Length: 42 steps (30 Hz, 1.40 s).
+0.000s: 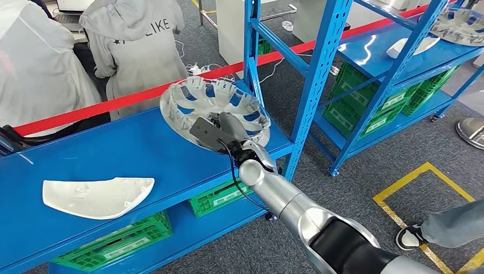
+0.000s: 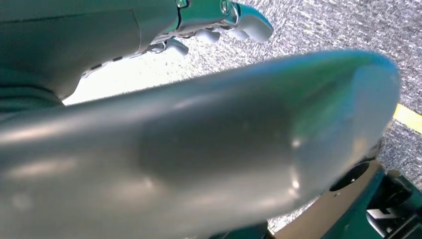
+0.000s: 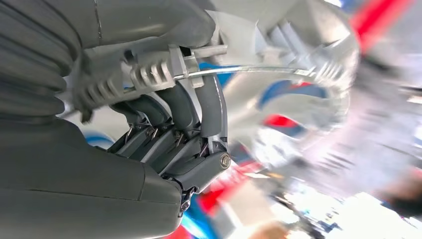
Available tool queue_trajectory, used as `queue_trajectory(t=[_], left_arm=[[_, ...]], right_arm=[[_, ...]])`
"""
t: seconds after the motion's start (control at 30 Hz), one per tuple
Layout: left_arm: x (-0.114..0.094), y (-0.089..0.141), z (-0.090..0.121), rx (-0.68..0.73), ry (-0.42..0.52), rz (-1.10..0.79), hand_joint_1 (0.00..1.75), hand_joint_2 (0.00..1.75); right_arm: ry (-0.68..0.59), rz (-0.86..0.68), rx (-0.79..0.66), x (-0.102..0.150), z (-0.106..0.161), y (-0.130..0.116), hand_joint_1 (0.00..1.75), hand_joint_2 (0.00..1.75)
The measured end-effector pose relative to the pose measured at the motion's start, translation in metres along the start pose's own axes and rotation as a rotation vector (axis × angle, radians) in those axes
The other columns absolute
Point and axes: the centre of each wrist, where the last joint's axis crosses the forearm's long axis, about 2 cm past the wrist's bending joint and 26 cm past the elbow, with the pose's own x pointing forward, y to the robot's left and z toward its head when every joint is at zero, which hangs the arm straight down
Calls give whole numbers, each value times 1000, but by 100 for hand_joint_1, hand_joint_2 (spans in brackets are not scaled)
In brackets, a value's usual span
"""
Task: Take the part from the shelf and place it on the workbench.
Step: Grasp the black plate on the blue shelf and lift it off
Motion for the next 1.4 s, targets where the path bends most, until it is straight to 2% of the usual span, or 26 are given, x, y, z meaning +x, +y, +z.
queue_trajectory(t=[0.17, 0.3, 0.43, 0.7, 0.83, 1.2, 1.4], left_arm=[[-6, -4, 0, 1, -3, 12, 0, 0], [-6, -5, 0, 0, -4, 9, 0, 0], [-5, -5, 0, -1, -4, 8, 0, 0], [-5, -5, 0, -2, 1, 0, 0, 0], [-4, -5, 0, -2, 7, -1, 0, 175], [-4, -5, 0, -2, 11, -3, 0, 175], [-4, -5, 0, -1, 4, 14, 0, 175]], right_arm=[[-238, -3, -139, 57, -1, -19, 175, 175], [-356, 2, -202, 85, 3, -31, 175, 175], [-417, 8, -229, 98, 7, -38, 175, 175], [-479, 4, -260, 108, 19, -35, 175, 175], [-532, 16, -271, 118, 25, -32, 175, 175], [-553, 18, -272, 122, 27, -30, 175, 175], [-646, 4, -256, 141, 38, -23, 175, 175]])
